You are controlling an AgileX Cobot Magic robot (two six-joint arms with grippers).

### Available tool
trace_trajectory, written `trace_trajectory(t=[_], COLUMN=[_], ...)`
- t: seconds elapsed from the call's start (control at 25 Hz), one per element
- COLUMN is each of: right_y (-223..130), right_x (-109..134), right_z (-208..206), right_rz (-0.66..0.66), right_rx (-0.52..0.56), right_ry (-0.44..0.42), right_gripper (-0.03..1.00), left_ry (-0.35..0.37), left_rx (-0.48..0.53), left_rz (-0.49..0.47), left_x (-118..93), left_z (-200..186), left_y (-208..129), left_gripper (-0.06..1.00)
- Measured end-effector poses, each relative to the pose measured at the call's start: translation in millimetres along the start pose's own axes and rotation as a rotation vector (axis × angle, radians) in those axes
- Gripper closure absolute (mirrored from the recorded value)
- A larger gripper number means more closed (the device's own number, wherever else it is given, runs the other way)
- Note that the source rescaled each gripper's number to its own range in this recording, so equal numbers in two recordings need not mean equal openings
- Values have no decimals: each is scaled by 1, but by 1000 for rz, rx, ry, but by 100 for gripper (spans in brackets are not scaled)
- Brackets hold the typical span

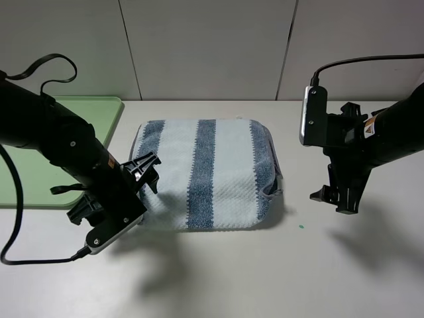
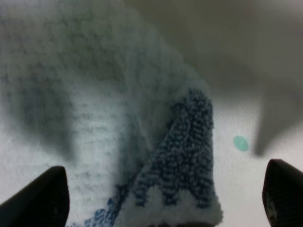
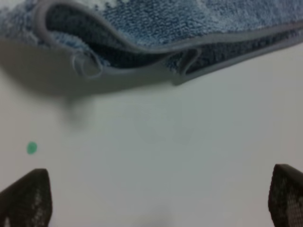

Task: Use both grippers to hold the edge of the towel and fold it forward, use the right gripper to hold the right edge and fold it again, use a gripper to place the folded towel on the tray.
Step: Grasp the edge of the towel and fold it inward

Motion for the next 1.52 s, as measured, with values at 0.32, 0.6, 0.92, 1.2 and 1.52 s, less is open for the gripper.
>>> trace_trajectory(t=[0.32,0.6,0.92,1.2,1.52], right_y=[0,0,11,41,47], right_x=[0,0,5,50,60], right_z=[0,0,0,30,50], right_rz=[-316,-567,-784,-960,-961], right_rx=[0,-2,-34,-93,-109], right_ry=[0,-4,-23,66,71], right_gripper=[-3,-3,-3,-3,-3], left_ry=[1,1,0,-2,-2], left_rx=[0,0,0,-1,-1], left_rz=[0,1,1,1,1], left_x=[0,0,0,0,0], left_z=[0,0,0,0,0], left_y=[0,0,0,0,0], left_gripper=[14,14,14,14,14])
Point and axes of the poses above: a point on each arm's last joint axis where the gripper is mounted, z pointing out along that axis toward the gripper, x along the wrist's bending axis when the last joint is at zero, y = z × x, the point moved 3 cm from there along z, pointing out along that axis toward the gripper, and after that the axes turned 14 degrees about z, right-handed, at the moved point
